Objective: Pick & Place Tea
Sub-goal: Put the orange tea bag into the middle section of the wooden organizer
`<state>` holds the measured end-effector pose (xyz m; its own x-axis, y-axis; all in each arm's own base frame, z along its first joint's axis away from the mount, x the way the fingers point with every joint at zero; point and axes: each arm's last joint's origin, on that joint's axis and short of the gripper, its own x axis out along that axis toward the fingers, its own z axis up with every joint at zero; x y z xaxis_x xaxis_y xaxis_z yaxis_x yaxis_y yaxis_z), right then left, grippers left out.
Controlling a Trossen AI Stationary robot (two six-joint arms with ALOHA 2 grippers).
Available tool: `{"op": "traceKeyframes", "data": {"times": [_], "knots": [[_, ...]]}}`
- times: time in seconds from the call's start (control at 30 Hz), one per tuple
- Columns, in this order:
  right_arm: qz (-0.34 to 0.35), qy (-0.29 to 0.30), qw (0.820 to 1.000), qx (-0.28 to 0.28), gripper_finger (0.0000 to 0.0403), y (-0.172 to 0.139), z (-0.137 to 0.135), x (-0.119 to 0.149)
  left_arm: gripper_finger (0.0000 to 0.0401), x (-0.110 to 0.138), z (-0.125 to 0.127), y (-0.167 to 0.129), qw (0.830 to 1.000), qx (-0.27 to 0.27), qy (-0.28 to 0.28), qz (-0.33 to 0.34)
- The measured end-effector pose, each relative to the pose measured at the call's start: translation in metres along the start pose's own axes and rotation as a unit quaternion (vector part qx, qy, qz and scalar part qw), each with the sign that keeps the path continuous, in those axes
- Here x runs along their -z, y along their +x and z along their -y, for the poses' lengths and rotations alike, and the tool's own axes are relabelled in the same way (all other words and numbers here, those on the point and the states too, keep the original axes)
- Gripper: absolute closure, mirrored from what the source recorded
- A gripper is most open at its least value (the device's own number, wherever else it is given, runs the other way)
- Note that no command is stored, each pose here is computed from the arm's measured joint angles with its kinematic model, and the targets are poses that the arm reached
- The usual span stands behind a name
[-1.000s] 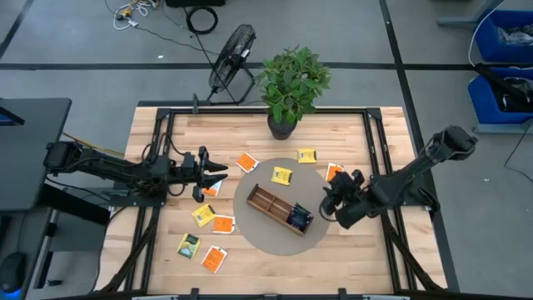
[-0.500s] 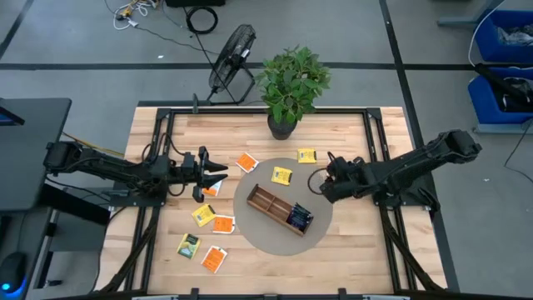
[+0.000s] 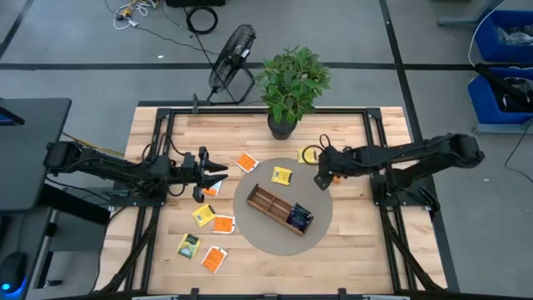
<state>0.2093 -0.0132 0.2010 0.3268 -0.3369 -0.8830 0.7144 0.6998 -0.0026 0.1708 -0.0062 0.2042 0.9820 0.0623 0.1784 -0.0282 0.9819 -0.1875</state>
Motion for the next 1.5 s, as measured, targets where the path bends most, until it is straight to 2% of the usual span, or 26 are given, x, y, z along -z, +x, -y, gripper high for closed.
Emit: {"op": "traceKeyframes", "data": {"times": [0.2, 0.73, 0.83, 0.97, 1.07, 1.2, 1.33, 1.5], "knots": [[0.026, 0.004, 0.995, -0.091, 0.0152, 0.018, 0.006, -0.004, 0.0273, 0.003, -0.001, 0.000, 1.000, -0.003, 0.001, -0.015], [0.063, 0.128, 0.984, -0.103, 0.0156, 0.015, 0.057, 0.043, 0.0273, 0.003, -0.001, 0.000, 1.000, -0.003, 0.003, -0.017], [0.061, 0.151, 0.982, -0.101, 0.0156, 0.017, 0.063, 0.052, 0.0272, 0.003, -0.001, 0.000, 1.000, -0.003, 0.003, -0.017], [0.035, 0.182, 0.981, -0.064, 0.0156, 0.021, 0.074, 0.068, 0.0273, 0.003, -0.001, 0.000, 1.000, -0.003, 0.002, -0.017], [0.038, 0.201, 0.977, -0.057, 0.0156, 0.020, 0.076, 0.071, 0.0272, 0.003, -0.001, 0.000, 1.000, -0.003, 0.003, -0.017], [0.045, 0.208, 0.976, -0.048, 0.0156, 0.019, 0.078, 0.071, 0.0272, 0.003, -0.001, 0.000, 1.000, -0.003, 0.003, -0.017], [0.038, 0.219, 0.975, -0.017, 0.0157, 0.021, 0.081, 0.073, 0.0272, 0.003, -0.001, 0.000, 1.000, -0.003, 0.004, -0.017], [0.028, 0.214, 0.976, -0.006, 0.0171, 0.026, 0.079, 0.072, 0.0273, 0.003, -0.001, 0.000, 1.000, -0.003, 0.004, -0.016]]}}
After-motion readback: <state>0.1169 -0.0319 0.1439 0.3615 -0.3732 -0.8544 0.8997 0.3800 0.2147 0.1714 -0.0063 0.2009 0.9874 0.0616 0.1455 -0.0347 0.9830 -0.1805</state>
